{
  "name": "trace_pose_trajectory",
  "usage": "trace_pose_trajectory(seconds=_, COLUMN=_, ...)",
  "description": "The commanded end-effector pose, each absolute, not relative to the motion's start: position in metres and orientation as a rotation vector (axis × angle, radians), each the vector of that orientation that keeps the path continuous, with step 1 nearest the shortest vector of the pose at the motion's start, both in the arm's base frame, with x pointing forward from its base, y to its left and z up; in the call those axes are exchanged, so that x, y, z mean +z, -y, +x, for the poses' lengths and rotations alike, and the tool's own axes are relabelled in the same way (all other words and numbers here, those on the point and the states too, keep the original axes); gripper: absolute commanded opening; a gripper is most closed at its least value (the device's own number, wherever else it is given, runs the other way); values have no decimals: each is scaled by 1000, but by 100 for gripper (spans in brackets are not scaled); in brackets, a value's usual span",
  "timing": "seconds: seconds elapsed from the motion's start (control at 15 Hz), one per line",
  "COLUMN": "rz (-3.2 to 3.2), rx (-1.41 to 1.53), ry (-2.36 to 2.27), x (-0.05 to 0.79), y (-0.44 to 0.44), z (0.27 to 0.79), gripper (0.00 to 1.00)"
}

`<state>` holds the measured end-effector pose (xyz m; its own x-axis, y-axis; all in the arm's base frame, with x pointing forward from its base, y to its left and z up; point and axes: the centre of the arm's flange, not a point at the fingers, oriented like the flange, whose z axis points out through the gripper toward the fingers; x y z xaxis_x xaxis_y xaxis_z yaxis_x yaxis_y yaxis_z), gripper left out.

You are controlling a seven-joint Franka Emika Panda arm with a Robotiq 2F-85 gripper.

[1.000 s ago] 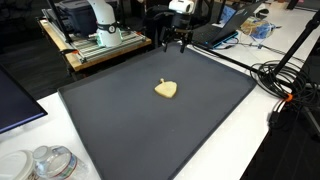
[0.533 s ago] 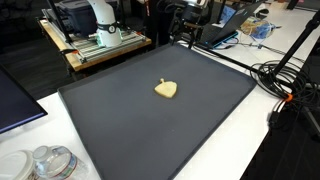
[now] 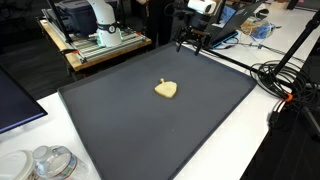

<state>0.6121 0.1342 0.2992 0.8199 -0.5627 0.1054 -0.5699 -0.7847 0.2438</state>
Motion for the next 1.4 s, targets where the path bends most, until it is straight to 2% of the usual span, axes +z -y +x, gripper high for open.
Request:
trace_pose_trajectory(seconds=0.0, rz=2764, rx=-51, ry=902, x=300, y=-115, z=653, gripper=100)
trace_pose_trajectory(seconds=0.8, rz=2727, rx=-303, ry=1019, x=312, y=-64, z=727, gripper=100)
trace_pose_trajectory(seconds=1.33, rz=2894, rx=-371, ry=856, x=298, y=-3, z=747, gripper=100)
